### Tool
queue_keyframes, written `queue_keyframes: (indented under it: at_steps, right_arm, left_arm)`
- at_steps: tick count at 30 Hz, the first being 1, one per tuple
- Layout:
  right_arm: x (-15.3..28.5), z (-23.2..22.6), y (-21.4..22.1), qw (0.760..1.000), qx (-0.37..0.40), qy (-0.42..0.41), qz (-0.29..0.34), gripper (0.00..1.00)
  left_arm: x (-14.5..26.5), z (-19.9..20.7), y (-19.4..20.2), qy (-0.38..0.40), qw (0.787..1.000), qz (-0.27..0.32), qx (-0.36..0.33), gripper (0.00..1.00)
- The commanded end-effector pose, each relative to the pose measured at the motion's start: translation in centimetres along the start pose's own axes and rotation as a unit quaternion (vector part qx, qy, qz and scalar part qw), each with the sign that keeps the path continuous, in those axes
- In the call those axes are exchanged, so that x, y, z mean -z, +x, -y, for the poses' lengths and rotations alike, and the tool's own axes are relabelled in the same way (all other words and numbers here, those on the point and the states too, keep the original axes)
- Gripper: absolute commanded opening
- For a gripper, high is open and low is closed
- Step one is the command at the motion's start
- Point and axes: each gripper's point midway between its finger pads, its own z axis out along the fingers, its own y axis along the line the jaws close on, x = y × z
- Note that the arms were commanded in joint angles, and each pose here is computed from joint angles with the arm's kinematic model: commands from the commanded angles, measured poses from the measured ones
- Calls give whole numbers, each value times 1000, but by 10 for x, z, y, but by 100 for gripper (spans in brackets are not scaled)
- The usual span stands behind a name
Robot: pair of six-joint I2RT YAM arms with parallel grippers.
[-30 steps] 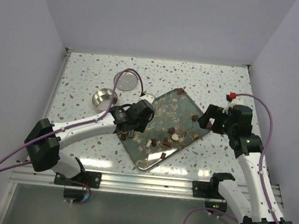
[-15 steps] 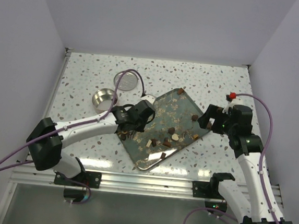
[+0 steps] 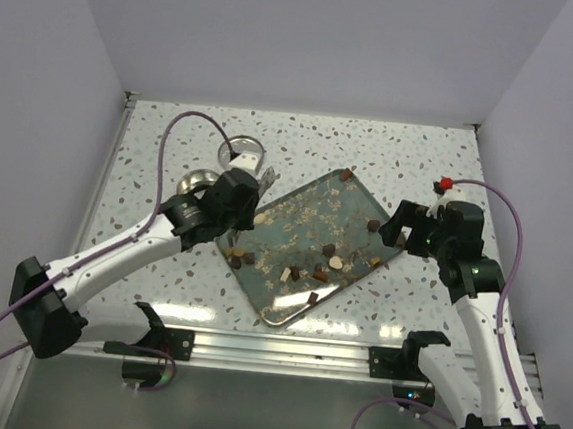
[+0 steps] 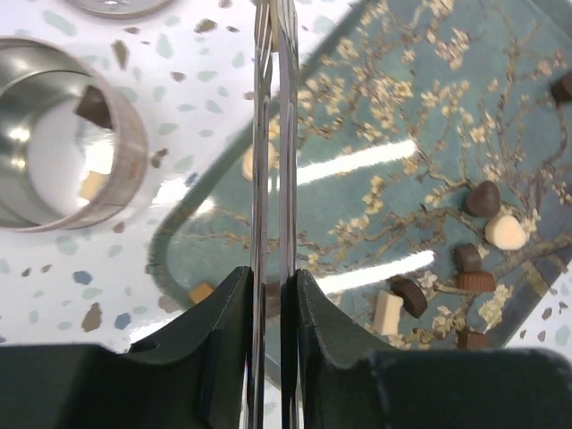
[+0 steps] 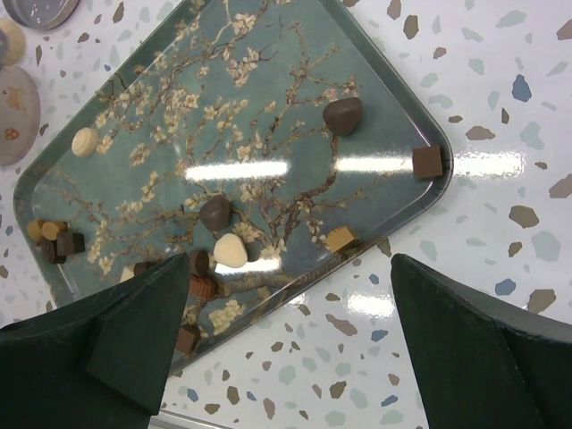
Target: Pack the chocolate
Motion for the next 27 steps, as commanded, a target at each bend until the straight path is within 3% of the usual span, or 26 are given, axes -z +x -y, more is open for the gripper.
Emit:
queue_keyframes:
  at_steps: [1,10,17,27]
  right_arm:
    - [0,-3,-4,1000,0,-5,9,98]
    - [-6,-7,-8,1000,-4,-16,9,98]
    - [-6,-8,-10,1000,0,-18,9,97]
    - [-7,-9,-8,1000,4,-20,6,97]
  left_arm:
    - [19,-36,-11,-32,998,29,47,28]
    - [51,-93,14,-110,988,33,101,29]
    - [60,-103,28,-121,984,32,128,31]
    - [62,-106,19,-134,982,42,126,43]
